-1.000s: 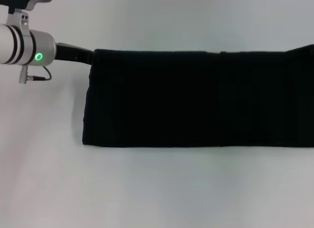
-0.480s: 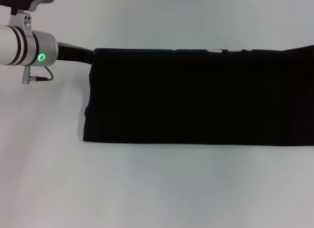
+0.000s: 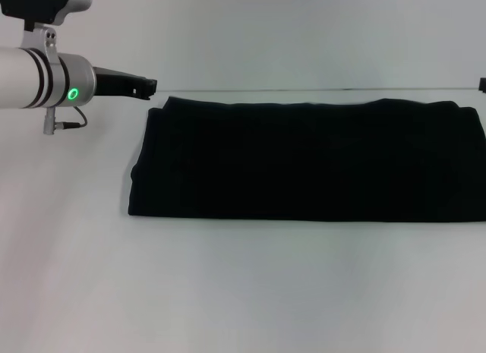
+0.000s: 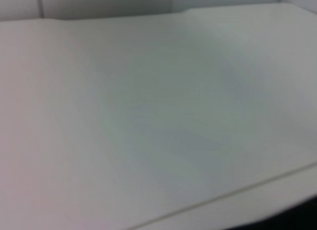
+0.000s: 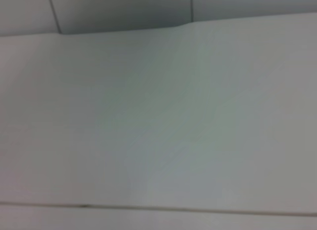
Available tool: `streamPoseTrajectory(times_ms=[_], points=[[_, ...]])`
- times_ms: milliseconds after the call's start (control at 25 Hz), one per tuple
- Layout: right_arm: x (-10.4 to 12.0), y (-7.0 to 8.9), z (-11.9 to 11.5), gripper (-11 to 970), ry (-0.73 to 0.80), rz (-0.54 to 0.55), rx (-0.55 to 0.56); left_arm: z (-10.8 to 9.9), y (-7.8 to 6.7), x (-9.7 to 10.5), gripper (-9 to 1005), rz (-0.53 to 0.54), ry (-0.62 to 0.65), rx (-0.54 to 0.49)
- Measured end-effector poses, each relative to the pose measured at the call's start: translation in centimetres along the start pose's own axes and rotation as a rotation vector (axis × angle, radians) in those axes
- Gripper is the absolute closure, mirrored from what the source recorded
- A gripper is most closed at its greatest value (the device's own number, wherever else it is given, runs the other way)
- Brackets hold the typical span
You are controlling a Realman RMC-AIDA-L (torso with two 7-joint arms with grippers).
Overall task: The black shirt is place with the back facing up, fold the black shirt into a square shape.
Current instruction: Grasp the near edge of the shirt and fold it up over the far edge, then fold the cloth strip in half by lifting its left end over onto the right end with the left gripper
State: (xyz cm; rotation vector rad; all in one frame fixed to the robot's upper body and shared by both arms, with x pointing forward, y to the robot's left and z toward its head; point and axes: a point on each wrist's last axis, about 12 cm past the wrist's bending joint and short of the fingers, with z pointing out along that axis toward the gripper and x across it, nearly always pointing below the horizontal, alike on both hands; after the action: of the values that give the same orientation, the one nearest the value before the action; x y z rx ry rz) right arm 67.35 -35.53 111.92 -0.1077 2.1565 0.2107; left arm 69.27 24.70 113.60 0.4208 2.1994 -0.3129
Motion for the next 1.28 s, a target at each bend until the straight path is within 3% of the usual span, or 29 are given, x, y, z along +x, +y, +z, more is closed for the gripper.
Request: streamPoseTrajectory(times_ms=[200, 320, 440, 560, 760, 960, 1200, 1280], points=[[-0.8, -1.2, -0.8, 704, -0.044, 0.005, 0.052, 0.0, 0.9, 0.3, 829, -0.059, -0.041, -0.084], [-0.9, -1.6, -1.3, 579, -0.049, 0.026, 0.045, -0.7, 1.9, 0.4, 629, -0.132, -0.056, -0.105], [-0.8, -1.6, -1.9, 439, -0.031, 0.060, -0.020, -2.2, 2.4, 0.6, 489, -0.202, -0.033, -0.037], [-0.1, -1.4, -2.9, 291, -0.002, 0.096, -0.143, -4.2, 1.9, 1.5, 375, -0.233, 0.031, 0.110], [1.4, -0.2, -4.9, 233, 0.024, 0.130, -0.372, -7.1, 0.8, 4.0, 270, -0.325, 0.135, 0.356], [2.8, 1.0, -6.1, 175, 0.033, 0.116, -0.520, -8.5, 0.7, 6.5, 165, -0.497, 0.205, 0.455], [2.9, 1.3, -5.9, 162, 0.031, 0.106, -0.524, -9.0, 0.6, 8.6, 31, -0.702, 0.291, 0.531], [2.7, 1.4, -5.8, 163, 0.027, 0.104, -0.521, -8.8, 0.4, 9.3, 31, -0.775, 0.322, 0.539]])
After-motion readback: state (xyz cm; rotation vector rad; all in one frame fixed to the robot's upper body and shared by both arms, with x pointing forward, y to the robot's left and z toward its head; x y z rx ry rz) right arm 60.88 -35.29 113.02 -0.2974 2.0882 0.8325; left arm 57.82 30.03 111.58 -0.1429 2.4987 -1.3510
